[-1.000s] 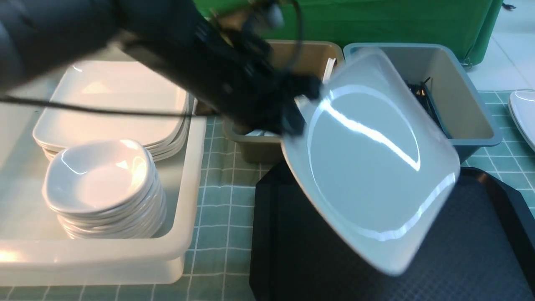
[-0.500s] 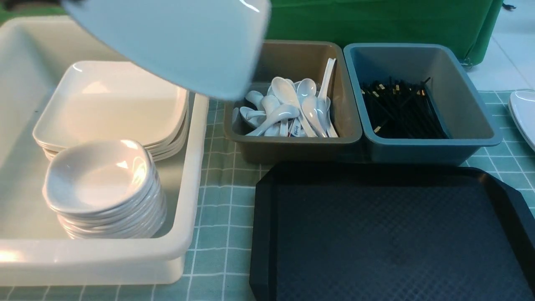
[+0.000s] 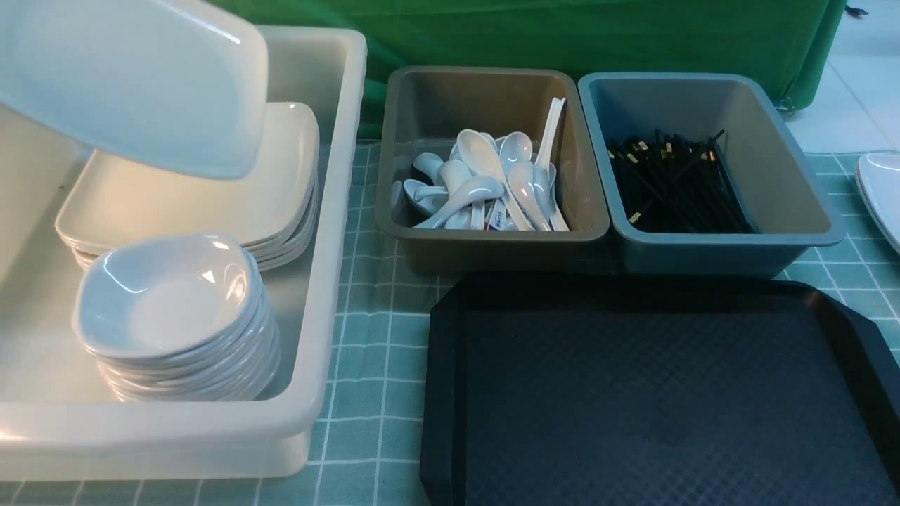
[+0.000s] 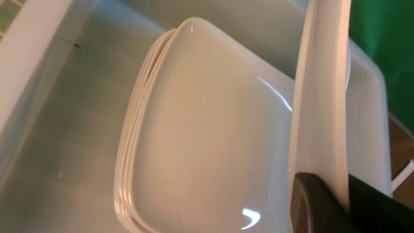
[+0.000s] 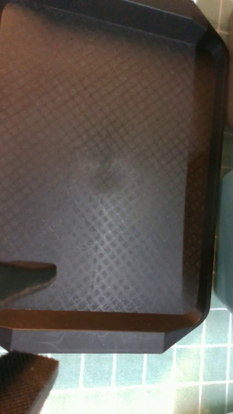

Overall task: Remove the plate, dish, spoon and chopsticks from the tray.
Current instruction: Use the left arm to put the plate into the large storage box on the left

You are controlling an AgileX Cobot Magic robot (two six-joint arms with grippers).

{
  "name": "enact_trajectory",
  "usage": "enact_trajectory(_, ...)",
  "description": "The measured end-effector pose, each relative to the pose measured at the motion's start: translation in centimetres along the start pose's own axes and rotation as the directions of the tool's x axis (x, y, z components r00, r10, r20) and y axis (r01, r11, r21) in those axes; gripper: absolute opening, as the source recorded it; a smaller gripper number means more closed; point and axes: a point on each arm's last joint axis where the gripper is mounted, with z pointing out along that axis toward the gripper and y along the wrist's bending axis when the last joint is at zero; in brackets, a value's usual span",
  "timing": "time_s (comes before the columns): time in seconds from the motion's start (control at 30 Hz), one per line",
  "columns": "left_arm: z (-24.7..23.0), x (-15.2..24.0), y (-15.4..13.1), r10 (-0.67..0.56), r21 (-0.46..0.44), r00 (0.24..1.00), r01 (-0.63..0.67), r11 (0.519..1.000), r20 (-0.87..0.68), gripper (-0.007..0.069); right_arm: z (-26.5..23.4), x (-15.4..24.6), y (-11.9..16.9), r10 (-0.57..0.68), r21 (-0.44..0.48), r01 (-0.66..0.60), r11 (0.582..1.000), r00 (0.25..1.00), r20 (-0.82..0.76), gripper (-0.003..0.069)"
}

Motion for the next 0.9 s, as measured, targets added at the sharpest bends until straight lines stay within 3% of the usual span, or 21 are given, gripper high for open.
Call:
enact_trajectory(0.27,4.7,0.7,2.1,-0.005,-0.014,0.997,0.004,1.000,-0.080,0.0029,0.0,0.0,0.0,0.002,0.000,-0.002,1.000,1.000,0.000,0.0355)
enact_trajectory(0.6,6.4,0.7,3.5,0.121,-0.027,0.989,-0.124,0.992,-0.085,0.0043,0.0,0.0,0.0,0.005,0.000,-0.005,1.000,1.000,0.000,0.0355)
enact_trajectory(0.9,9.0,1.6,4.9,0.178,-0.063,0.973,-0.188,0.980,-0.145,0.0304,0.0,0.0,0.0,0.039,-0.003,-0.039,0.999,0.999,0.000,0.0355)
